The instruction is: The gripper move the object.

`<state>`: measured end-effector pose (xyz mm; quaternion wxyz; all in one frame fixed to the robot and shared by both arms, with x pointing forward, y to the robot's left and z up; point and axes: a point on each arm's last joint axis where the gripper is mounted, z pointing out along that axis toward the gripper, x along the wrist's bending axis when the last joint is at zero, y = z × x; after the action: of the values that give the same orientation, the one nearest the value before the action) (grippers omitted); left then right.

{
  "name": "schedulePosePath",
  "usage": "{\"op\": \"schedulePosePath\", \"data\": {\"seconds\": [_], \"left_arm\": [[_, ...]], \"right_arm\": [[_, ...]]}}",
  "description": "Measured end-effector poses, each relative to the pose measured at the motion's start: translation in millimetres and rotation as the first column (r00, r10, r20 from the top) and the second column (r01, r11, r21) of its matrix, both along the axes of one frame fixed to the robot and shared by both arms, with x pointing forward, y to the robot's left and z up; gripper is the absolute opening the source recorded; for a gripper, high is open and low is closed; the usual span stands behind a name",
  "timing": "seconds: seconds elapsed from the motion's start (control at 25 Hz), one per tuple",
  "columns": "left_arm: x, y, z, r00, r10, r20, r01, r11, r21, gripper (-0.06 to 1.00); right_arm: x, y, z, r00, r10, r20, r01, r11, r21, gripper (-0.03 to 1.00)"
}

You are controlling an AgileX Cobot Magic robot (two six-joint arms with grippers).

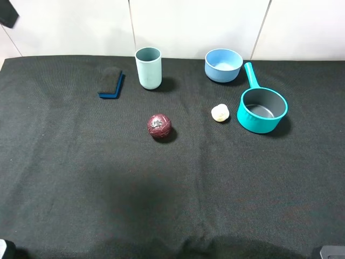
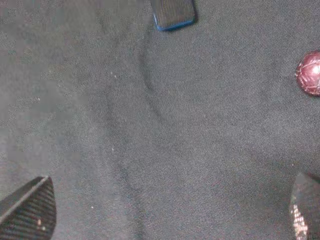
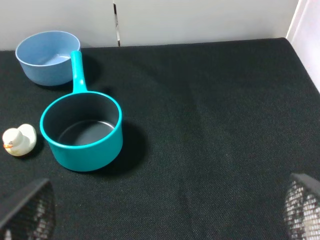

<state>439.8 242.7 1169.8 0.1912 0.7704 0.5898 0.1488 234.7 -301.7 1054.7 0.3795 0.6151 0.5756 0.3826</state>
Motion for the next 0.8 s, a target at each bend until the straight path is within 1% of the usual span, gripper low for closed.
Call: {"op": "schedulePosePath", "data": {"seconds": [0.16, 0.4, 0.8], "left_arm": [[-16.3, 5.5, 7.9, 0.999, -0.013, 0.047, 0.013, 1.0, 0.002, 0.99], [-44.5, 14.3, 10.3, 0.995, -0.021, 0.096, 0.022, 1.0, -0.003, 0.99], [-99.3, 30.8, -0.5, 0.984, -0.032, 0.173, 0.035, 0.999, -0.014, 0.99]], "right_arm": [[0.0, 0.0, 0.0, 1.0, 0.0, 0.0, 0.0, 1.0, 0.0, 0.69], [0.0, 0.0, 0.0, 1.0, 0.0, 0.0, 0.0, 1.0, 0.0, 0.69], [0.0, 0.0, 0.0, 1.0, 0.0, 0.0, 0.0, 1.0, 0.0, 0.69]]}}
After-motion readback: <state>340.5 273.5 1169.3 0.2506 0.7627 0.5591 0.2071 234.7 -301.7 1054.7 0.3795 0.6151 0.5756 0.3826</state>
